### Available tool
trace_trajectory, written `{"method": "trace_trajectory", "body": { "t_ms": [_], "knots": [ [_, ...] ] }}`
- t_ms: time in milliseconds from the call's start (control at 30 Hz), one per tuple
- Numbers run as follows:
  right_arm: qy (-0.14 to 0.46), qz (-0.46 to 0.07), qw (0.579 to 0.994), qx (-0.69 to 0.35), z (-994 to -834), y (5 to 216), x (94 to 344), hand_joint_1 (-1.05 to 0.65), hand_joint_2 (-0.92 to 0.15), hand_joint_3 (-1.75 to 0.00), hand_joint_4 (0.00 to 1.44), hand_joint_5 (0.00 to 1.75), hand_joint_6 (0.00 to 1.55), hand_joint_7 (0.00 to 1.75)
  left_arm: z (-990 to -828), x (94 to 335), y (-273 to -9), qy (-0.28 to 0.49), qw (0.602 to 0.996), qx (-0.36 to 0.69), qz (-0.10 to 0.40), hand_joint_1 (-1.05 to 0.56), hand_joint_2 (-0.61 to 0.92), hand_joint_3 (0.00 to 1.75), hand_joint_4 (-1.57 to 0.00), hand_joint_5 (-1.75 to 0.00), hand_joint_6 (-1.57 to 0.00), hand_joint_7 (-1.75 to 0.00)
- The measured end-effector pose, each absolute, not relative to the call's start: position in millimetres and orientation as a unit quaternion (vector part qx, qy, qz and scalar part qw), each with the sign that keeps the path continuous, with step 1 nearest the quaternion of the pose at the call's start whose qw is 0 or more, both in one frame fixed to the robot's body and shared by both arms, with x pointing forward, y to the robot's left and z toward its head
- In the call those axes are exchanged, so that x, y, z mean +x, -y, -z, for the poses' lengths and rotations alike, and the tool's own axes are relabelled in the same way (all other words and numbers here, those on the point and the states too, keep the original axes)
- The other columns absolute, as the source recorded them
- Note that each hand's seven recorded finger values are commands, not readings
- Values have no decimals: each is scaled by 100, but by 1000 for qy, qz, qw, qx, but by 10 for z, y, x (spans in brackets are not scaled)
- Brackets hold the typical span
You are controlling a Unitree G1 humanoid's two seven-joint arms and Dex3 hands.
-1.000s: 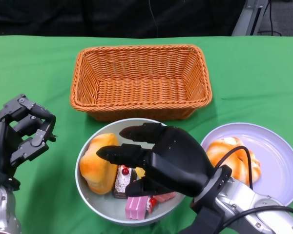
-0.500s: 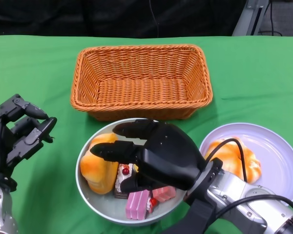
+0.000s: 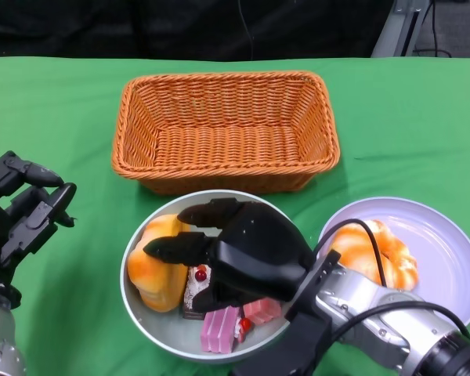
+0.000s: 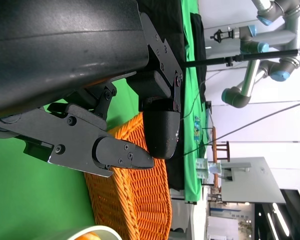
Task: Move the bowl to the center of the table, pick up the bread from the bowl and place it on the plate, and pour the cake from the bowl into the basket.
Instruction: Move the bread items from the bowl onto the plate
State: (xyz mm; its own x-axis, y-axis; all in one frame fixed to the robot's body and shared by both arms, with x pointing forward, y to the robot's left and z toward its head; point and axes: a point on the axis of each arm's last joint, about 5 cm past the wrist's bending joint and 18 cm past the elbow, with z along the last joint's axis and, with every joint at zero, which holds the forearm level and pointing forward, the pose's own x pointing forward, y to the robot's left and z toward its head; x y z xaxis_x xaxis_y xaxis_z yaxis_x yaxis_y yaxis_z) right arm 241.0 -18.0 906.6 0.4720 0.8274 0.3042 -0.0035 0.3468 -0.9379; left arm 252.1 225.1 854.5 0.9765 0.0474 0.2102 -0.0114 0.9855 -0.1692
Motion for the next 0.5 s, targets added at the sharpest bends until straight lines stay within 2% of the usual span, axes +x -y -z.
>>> {"method": "trace_trajectory", "body": {
  "t_ms": [167,300,500],
  "knots": [
    [420,-302,699,-493,-9064,126,2453,-57,-86,0,52,0,58,0,-8533,2520,-2258,98,991,-94,-17,-25,92,5,-75,-175,-69,-143],
    [418,-306,698,-495,-9037,88,2467,-58,-86,0,50,0,58,0,-8533,2521,-2261,98,991,-93,-16,-26,92,5,-80,-171,-77,-132],
    [408,-308,697,-502,-9014,60,2507,-55,-88,0,44,0,54,0,-8510,2507,-2261,90,992,-86,-16,-26,92,9,-81,-175,-78,-145]
  ]
}}
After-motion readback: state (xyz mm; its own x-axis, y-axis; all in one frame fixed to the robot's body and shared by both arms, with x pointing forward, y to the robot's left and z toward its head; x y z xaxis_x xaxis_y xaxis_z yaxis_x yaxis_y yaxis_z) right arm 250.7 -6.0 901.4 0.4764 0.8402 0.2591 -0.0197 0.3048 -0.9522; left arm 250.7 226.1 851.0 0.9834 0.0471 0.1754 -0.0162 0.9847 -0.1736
